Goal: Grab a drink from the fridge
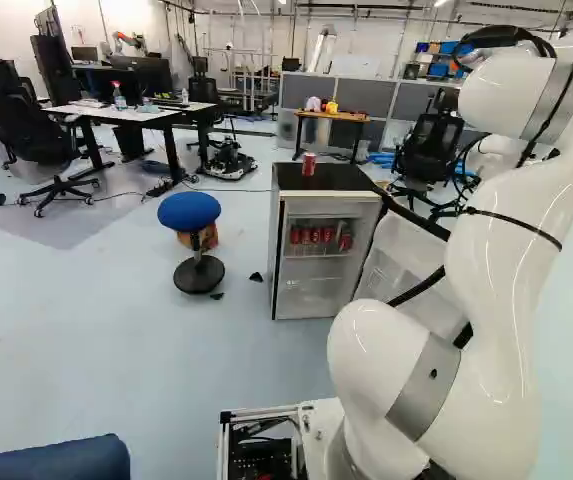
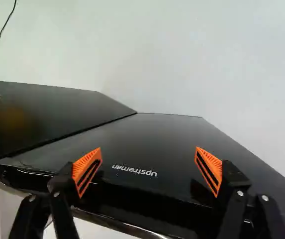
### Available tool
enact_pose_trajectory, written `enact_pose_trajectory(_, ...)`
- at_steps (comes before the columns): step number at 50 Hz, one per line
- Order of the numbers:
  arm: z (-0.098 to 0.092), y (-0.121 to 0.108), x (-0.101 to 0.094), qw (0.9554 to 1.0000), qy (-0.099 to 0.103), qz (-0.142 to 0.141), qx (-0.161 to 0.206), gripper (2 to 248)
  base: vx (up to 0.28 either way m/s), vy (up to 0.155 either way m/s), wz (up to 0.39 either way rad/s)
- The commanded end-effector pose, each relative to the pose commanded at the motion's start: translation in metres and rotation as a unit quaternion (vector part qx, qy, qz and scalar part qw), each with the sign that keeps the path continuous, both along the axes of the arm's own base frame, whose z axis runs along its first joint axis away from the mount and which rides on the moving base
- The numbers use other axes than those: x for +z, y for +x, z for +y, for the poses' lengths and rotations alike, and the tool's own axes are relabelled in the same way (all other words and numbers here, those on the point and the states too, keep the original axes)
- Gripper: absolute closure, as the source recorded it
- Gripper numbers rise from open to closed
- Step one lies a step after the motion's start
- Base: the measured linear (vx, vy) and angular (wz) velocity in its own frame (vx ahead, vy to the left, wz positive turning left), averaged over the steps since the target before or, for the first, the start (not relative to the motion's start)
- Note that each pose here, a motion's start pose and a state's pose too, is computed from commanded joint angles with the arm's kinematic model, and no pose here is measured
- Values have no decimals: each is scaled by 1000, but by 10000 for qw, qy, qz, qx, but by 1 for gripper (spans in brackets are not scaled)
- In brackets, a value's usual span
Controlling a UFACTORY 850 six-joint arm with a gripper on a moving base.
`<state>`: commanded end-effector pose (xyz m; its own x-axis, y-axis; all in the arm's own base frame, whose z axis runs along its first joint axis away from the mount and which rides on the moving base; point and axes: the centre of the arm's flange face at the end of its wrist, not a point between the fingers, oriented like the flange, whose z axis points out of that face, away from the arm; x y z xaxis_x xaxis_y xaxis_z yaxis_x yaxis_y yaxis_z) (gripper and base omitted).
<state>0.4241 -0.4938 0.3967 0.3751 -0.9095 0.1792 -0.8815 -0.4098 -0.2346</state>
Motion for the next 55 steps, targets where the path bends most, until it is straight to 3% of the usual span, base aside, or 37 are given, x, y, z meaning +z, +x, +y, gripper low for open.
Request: enact_pose_trajectory(55, 55, -27, 1, 9995, 226, 189, 115, 3, 0, 0, 0)
